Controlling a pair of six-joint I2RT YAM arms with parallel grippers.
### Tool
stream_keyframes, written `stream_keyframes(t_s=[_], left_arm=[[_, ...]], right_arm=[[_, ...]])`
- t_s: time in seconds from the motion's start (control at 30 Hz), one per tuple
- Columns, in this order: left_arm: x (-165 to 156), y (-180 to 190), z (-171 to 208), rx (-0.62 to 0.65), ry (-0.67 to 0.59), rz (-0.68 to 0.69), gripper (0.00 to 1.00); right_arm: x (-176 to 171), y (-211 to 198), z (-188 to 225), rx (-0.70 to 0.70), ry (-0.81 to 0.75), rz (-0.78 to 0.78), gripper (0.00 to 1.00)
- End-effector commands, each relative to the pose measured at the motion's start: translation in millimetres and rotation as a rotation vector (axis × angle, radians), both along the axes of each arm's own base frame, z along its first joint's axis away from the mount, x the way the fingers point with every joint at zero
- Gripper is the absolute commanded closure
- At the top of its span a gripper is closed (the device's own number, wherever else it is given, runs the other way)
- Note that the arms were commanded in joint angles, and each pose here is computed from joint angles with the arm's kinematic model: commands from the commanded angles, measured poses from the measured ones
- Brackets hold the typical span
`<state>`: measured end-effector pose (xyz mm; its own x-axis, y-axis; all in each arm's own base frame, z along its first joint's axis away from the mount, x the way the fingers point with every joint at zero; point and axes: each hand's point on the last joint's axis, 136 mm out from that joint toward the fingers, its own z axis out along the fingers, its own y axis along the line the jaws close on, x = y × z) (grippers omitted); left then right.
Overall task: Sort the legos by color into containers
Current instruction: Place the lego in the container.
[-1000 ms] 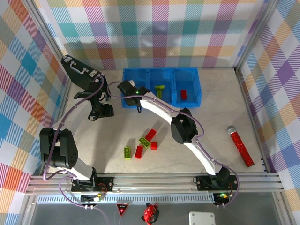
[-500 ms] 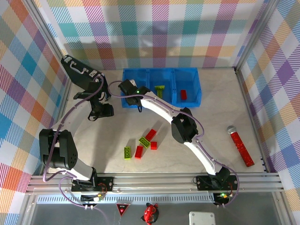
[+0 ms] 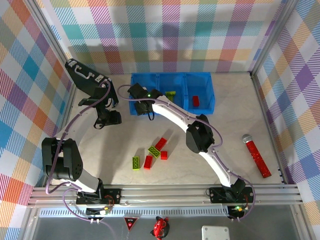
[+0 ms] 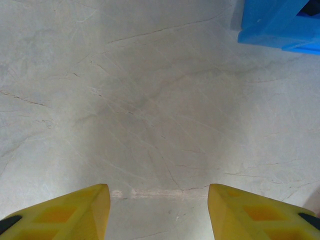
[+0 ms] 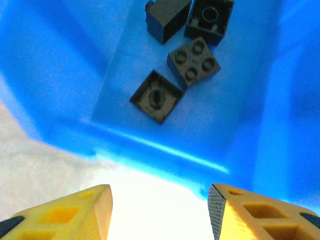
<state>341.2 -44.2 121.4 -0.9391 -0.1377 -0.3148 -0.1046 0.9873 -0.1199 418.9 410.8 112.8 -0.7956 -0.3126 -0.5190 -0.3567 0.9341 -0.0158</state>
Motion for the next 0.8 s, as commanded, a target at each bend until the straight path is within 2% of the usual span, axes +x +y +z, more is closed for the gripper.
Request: stream_keyframes(t_s=[0.0,0.33,0.77], left_arm=[[-0.3,-0.8,7.8,-0.024,-0.019,0.005,0.46],[-0.3,-0.8,10.0,-0.023,-0.024,0.001,0.46],[0.6,-0.4,10.0,-0.023,-0.023,0.001,0.46]], right_arm=[[-26.4,-14.2,25.1,0.046,0.099,-0.038,0.46],[-87.3,-46.8,11.2,0.002,0.339,-0.073,0.44],[-138.7,-80.3,-7.4,-0.075,0.428,-0.01,0.41]])
